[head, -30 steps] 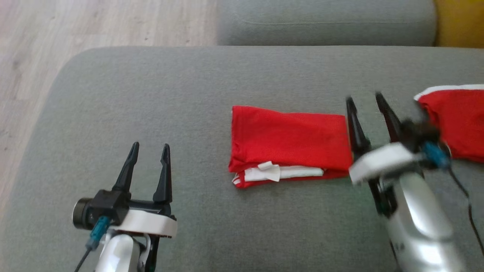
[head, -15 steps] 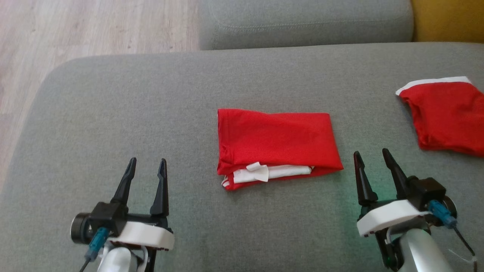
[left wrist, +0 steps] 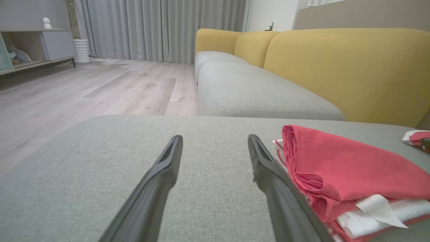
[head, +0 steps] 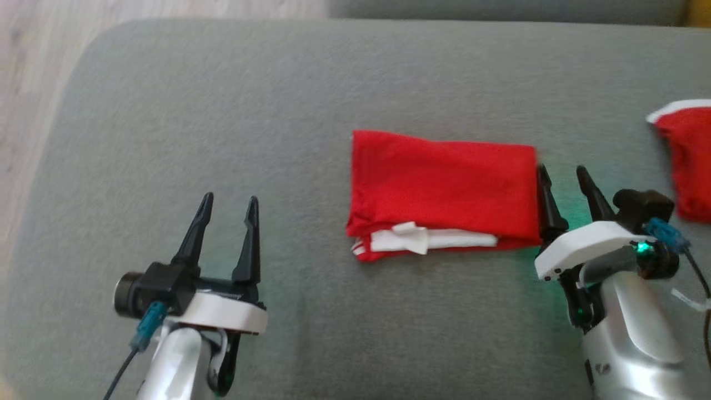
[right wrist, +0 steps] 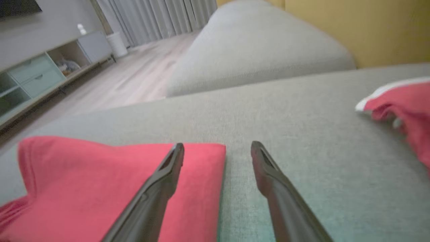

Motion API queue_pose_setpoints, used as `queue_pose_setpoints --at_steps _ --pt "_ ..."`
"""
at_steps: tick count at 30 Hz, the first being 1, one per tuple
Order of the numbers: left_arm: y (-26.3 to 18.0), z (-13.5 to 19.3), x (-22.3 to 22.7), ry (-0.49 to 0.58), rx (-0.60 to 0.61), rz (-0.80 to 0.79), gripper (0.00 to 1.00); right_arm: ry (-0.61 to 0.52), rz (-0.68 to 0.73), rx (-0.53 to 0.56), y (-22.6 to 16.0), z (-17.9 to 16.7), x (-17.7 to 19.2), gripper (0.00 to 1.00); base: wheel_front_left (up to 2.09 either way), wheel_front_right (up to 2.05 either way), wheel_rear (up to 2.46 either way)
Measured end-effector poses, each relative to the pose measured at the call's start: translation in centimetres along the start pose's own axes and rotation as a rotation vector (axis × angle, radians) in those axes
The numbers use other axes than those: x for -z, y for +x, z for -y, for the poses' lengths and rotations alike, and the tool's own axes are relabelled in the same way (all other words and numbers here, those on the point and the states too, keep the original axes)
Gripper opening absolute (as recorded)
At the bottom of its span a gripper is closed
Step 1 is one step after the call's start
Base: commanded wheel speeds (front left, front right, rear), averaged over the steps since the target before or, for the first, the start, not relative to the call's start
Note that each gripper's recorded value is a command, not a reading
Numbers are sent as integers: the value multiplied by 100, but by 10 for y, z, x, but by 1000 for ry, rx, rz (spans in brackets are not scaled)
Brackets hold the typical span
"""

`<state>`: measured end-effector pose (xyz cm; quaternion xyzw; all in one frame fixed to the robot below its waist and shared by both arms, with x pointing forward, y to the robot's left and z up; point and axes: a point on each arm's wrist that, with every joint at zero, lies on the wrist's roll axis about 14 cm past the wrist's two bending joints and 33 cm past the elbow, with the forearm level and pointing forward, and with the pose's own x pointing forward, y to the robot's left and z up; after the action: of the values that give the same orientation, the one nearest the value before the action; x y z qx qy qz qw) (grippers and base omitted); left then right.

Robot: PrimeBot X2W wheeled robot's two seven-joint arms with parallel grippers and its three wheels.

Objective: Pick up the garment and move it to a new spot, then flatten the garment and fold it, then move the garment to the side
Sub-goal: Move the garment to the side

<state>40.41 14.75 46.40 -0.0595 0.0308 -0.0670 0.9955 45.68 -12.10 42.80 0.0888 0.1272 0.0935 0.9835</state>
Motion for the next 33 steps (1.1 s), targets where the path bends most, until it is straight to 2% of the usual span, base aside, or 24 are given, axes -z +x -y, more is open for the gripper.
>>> queue_pose_setpoints --at_steps 5,9,10,11,12,17,25,28,33 --pt "-3 -11 7 -24 -36 -22 100 17 -207 -13 14 -7 55 100 0 0 0" --pt "-10 -19 12 -27 -67 -38 100 -15 -263 -43 28 -16 65 100 0 0 0" --pt "-11 -20 13 -27 -70 -40 100 -28 -267 -49 32 -18 64 97 0 0 0" --pt "-11 -21 13 -25 -76 -40 100 -45 -272 -55 34 -19 64 41 0 0 0" --pt "-12 -22 12 -24 -78 -39 100 -60 -274 -61 35 -20 63 0 0 0 0" --pt "-12 -18 2 -19 -71 -10 100 -102 -241 -88 27 -28 58 0 0 0 0" --pt "-4 9 -11 -7 13 31 100 -191 -150 -82 10 -19 32 0 0 0 0" --pt "0 38 -10 -17 93 33 100 -308 -63 -68 -3 -11 -2 0 0 0 0" --pt "11 72 -15 -23 189 48 100 -427 -36 2 -21 21 -26 0 0 0 0"
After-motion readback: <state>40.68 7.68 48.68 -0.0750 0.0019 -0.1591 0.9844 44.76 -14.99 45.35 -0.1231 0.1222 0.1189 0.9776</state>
